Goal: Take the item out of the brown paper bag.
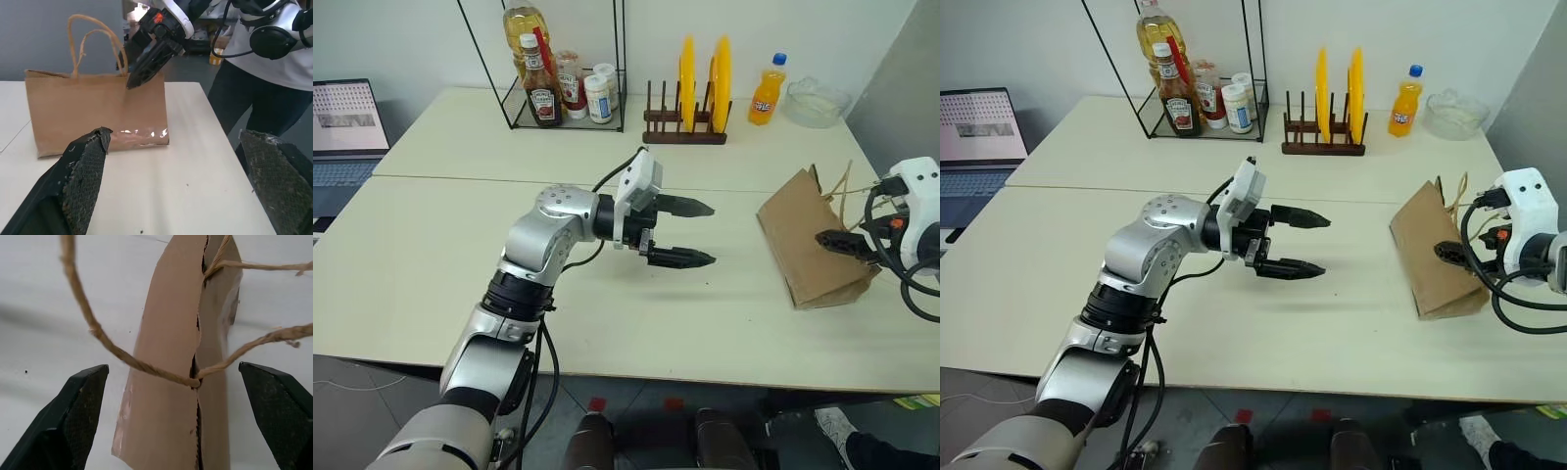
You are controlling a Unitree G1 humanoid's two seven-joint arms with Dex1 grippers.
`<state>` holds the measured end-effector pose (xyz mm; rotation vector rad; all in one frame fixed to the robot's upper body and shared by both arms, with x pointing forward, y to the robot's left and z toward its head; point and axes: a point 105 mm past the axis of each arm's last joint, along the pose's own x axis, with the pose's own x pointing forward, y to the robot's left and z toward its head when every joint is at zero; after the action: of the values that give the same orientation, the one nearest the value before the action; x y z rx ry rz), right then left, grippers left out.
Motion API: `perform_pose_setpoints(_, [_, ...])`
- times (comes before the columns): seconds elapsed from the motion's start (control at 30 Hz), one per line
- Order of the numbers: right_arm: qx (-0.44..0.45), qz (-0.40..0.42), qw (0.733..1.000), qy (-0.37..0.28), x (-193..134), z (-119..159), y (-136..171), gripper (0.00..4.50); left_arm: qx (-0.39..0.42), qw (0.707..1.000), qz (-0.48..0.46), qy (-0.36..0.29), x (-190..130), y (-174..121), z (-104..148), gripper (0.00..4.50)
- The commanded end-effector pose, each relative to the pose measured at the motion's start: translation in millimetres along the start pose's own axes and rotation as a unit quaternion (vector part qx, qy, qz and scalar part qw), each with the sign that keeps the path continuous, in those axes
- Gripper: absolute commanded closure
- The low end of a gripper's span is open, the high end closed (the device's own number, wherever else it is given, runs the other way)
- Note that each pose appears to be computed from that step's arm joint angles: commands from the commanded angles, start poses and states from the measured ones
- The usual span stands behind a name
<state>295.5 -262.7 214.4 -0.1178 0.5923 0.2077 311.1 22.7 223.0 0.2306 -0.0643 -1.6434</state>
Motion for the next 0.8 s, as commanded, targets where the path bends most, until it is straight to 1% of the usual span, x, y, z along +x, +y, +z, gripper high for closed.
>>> perform_pose_setpoints(0.03, [0.003,-0.007,1.000,-0.010,-2.8,8.7,-3.5,0.00,0.026,1.000,0.010,-0.005,-3.8,-1.4,10.2,0.04])
perform_pose_setpoints(0.13, [0.008,-0.004,1.000,-0.004,-0.7,7.7,-3.9,0.59,0.026,1.000,0.016,-0.004,-5.3,-1.1,10.1,0.00])
perform_pose_setpoints(0.17, [0.009,-0.002,1.000,-0.003,-0.3,7.6,-3.7,0.89,0.025,1.000,0.017,-0.004,-5.7,-1.4,10.1,0.00])
perform_pose_setpoints(0.33, [0.027,0.011,0.999,0.016,3.7,-0.3,-5.8,2.78,0.030,0.999,0.023,0.004,-6.2,-1.5,7.6,0.00])
perform_pose_setpoints(0.5, [0.031,0.010,0.999,0.020,5.9,-0.5,-7.2,4.44,0.028,0.999,0.027,0.003,-7.6,-1.1,8.5,0.00])
perform_pose_setpoints(0.67, [0.022,0.005,1.000,0.019,9.0,1.7,-6.9,4.48,0.030,0.999,0.031,0.005,-9.4,0.1,9.2,0.00])
perform_pose_setpoints(0.73, [-0.036,0.000,0.999,0.004,10.3,6.1,-4.0,4.48,0.032,0.999,0.037,0.004,-10.5,1.5,9.7,0.00])
perform_pose_setpoints(0.8, [-0.110,0.018,0.994,-0.015,11.6,10.5,5.5,4.48,0.032,0.999,0.044,0.003,-12.2,2.4,9.7,0.00])
